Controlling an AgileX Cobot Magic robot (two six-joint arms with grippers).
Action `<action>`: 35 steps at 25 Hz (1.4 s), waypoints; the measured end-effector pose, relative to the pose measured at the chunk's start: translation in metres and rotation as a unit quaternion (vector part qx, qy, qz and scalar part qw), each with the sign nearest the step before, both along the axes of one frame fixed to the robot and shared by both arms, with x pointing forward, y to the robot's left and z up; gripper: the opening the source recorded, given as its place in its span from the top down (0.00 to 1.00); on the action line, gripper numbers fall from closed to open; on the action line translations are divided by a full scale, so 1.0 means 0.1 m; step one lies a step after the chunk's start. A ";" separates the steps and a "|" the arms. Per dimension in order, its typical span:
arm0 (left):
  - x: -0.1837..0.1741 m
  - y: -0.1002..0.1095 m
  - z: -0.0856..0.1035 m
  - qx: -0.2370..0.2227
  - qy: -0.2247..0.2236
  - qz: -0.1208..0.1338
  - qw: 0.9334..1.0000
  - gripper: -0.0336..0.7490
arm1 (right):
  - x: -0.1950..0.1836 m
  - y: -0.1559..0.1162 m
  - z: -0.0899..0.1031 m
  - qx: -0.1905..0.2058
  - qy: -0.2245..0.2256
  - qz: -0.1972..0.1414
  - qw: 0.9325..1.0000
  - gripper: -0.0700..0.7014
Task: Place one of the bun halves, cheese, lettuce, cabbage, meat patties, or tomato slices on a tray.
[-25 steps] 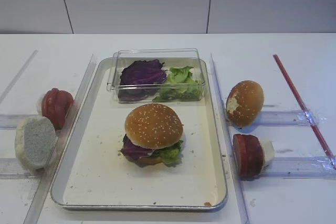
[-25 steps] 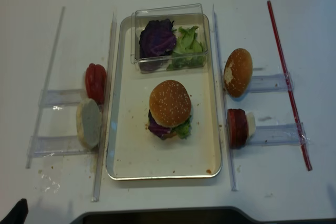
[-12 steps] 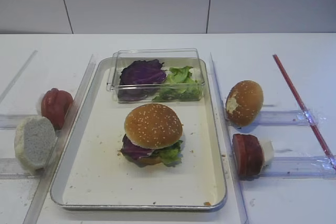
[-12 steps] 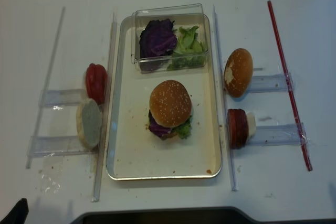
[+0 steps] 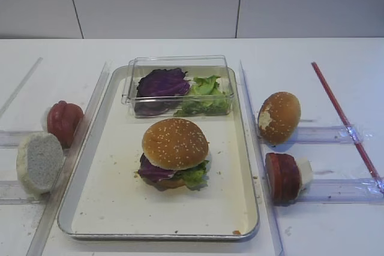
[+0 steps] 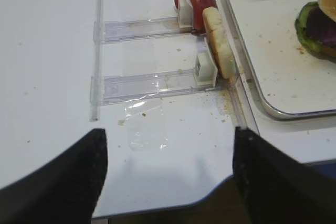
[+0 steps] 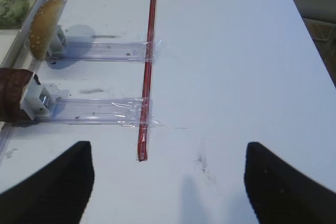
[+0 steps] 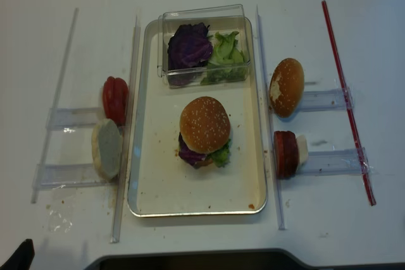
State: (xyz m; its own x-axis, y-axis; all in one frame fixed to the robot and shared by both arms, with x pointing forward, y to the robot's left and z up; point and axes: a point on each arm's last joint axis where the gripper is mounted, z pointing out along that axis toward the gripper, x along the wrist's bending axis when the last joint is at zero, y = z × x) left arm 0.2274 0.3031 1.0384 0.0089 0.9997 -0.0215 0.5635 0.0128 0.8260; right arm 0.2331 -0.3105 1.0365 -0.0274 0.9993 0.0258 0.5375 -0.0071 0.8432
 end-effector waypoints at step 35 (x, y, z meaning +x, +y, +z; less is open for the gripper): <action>0.00 0.00 0.00 -0.002 0.000 0.009 1.000 0.36 | -0.02 0.11 0.00 0.006 0.004 0.070 0.998 0.28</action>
